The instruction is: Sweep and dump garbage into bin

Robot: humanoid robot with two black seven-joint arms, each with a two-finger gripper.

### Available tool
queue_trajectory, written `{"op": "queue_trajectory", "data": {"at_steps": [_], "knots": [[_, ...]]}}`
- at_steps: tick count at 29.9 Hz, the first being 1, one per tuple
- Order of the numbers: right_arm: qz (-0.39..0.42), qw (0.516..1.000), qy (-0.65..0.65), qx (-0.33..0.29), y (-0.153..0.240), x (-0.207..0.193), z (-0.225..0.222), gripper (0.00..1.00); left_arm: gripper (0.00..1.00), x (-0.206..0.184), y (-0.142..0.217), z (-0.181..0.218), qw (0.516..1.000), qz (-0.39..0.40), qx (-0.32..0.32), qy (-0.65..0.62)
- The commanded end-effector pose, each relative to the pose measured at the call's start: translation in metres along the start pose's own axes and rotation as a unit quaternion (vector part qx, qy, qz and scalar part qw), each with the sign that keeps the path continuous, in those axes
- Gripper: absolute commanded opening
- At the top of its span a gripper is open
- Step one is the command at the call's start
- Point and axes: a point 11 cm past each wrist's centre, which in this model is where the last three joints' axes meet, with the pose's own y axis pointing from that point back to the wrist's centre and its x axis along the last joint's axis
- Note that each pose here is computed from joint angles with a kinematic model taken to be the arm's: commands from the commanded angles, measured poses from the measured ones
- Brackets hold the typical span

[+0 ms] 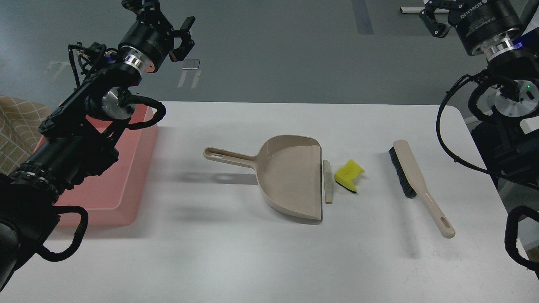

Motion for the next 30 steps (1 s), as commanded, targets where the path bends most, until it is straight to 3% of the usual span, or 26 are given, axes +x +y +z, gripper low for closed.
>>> {"op": "queue_trajectory", "data": {"at_steps": [1, 30], "knots": [[0.001, 1.000, -0.001, -0.002, 0.001, 0.000, 0.002, 1.00, 0.98, 0.001, 0.001, -0.002, 1.000, 0.001, 0.001, -0.001], [0.008, 1.000, -0.001, -0.008, 0.010, 0.009, 0.007, 1.00, 0.98, -0.018, -0.002, 0.003, 1.000, -0.028, -0.005, -0.004]]}}
